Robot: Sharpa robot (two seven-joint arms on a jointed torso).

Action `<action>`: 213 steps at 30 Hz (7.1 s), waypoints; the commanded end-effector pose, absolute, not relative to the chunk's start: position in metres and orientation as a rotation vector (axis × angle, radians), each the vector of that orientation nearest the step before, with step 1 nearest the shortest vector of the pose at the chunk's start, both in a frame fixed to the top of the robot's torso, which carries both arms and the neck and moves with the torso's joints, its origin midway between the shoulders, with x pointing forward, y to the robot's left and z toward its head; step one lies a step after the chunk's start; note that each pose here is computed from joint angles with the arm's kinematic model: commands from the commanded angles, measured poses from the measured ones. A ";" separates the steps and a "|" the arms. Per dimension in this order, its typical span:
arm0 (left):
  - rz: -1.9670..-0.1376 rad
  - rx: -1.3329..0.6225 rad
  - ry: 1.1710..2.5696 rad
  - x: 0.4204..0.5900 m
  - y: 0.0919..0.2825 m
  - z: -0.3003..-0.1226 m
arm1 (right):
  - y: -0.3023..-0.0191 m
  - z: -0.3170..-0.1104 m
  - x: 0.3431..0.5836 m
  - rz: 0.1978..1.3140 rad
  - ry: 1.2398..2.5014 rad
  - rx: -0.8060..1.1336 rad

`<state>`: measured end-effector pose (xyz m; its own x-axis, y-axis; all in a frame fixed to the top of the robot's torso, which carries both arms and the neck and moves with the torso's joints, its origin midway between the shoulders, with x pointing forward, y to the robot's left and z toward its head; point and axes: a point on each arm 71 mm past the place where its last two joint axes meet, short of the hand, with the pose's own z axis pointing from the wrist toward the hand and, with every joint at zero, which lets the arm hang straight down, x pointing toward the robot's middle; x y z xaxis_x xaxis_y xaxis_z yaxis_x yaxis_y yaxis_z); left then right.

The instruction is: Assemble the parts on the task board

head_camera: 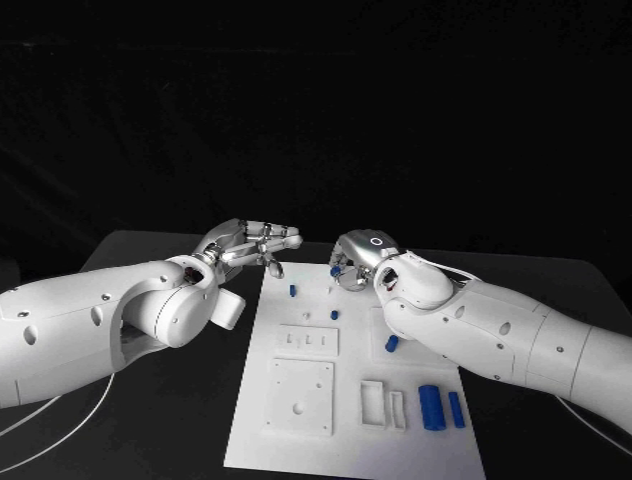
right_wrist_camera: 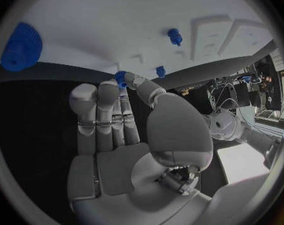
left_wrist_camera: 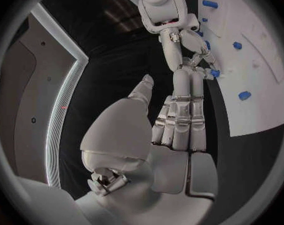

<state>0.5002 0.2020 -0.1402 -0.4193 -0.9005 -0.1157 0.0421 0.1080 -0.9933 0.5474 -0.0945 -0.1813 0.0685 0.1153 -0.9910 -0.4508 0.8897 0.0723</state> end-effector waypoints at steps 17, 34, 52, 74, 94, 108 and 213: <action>-1.450 -0.855 1.554 0.500 0.198 -0.138 | -0.090 -0.189 0.551 0.412 1.511 -0.311; -1.460 -0.849 1.560 0.499 0.195 -0.136 | -0.086 -0.194 0.552 0.397 1.524 -0.320; -1.445 -0.845 1.555 0.501 0.198 -0.135 | -0.088 -0.192 0.549 0.447 1.507 -0.301; -1.464 -0.850 1.565 0.504 0.211 -0.135 | -0.176 -0.144 0.536 0.540 1.471 -0.090; -1.470 -0.849 1.582 0.507 0.210 -0.136 | -0.211 -0.154 0.549 0.407 1.658 -0.079; -1.470 -0.845 1.590 0.508 0.208 -0.137 | -0.210 -0.166 0.563 0.359 1.688 -0.039; -1.450 -0.847 1.601 0.511 0.208 -0.139 | -0.083 -0.184 0.515 0.496 1.443 -0.331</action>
